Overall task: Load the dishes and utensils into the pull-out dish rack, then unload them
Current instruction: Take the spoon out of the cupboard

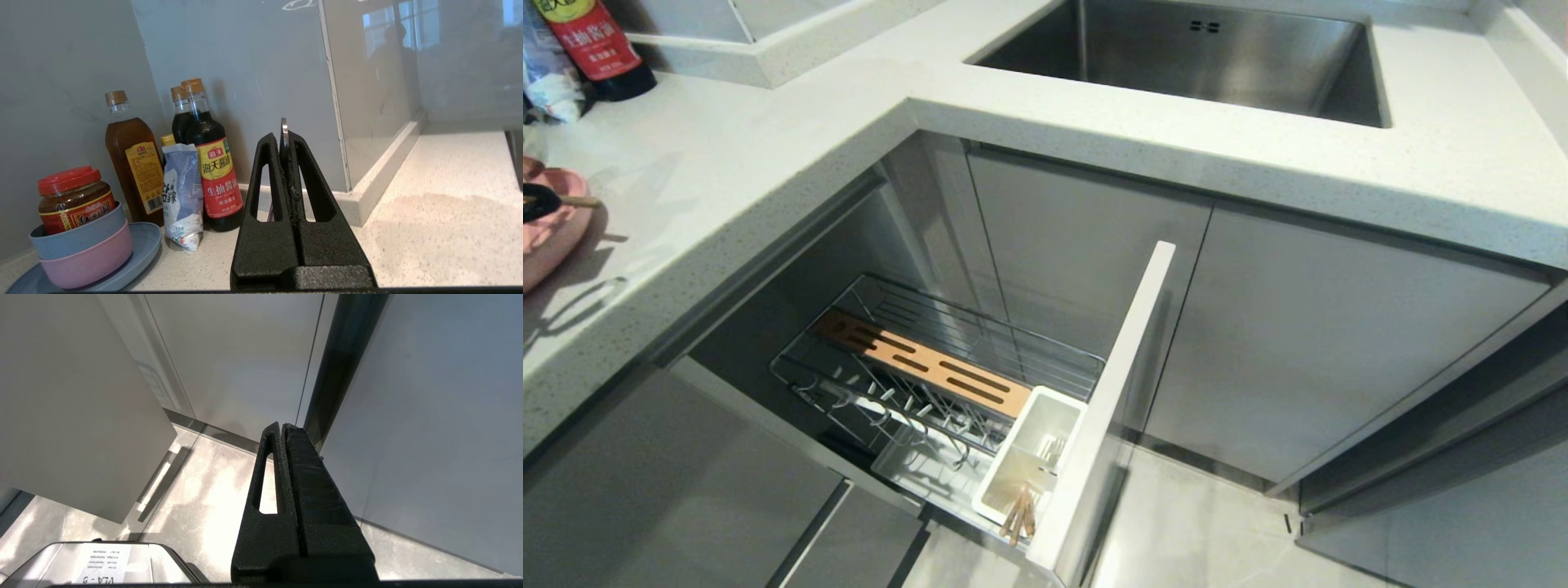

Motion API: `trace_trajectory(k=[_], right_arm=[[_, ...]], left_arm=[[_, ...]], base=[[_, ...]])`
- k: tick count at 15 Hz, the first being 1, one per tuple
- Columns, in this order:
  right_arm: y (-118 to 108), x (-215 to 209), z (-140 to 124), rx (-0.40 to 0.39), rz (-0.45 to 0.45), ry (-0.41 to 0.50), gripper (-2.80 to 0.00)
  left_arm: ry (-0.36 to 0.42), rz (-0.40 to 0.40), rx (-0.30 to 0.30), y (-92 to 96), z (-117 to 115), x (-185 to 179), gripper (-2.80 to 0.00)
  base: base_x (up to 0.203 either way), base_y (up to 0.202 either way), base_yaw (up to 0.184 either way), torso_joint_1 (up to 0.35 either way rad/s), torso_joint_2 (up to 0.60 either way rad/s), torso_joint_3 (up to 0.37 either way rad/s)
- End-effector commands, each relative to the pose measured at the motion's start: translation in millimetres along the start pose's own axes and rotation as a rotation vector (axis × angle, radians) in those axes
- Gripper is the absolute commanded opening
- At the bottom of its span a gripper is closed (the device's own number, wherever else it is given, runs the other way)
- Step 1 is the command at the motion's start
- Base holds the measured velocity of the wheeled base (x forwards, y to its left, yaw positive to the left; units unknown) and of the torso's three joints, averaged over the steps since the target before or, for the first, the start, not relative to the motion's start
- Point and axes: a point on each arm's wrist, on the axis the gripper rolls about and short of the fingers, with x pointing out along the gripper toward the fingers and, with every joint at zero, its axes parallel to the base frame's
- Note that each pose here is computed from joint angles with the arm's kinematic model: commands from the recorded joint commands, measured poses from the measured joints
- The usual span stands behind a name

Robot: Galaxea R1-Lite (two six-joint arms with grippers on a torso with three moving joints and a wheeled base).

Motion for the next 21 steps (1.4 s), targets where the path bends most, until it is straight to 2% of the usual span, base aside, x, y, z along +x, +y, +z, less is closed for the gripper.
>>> trace_trajectory(k=[1,4,8,12,21], right_arm=[[0.0,-0.1,0.0,0.000,0.001,-0.001,-2.80],[0.0,0.0,0.0,0.000,0.000,0.000,-2.80],[0.0,0.0,-0.1,0.000,0.000,0.001,-2.80],[0.0,0.0,0.1,0.000,0.000,0.000,-2.80],[0.0,-0.1,0.0,0.000,0.000,-0.001,-2.80]], left_arm=[[-0.002,-0.009,0.011,-2.8,-1.1,-0.1,-2.80],[-0.030,-0.087,0.088,-9.7,2.0,-0.9,-2.80],[-0.027,-0.132,0.153,-11.3,-0.8,-4.7,-2.80],[-0.034,-0.154,0.178,-11.8,-2.1,-4.0,-2.80],[-0.023,-0.151,0.178,-12.0,-3.7,-4.3,-2.80]], base=[[0.000,0.000,0.000,0.000,0.00,0.000],[0.000,0.000,0.000,0.000,0.00,0.000],[0.000,0.000,0.000,0.000,0.00,0.000],[0.000,0.000,0.000,0.000,0.00,0.000],[0.000,0.000,0.000,0.000,0.00,0.000]])
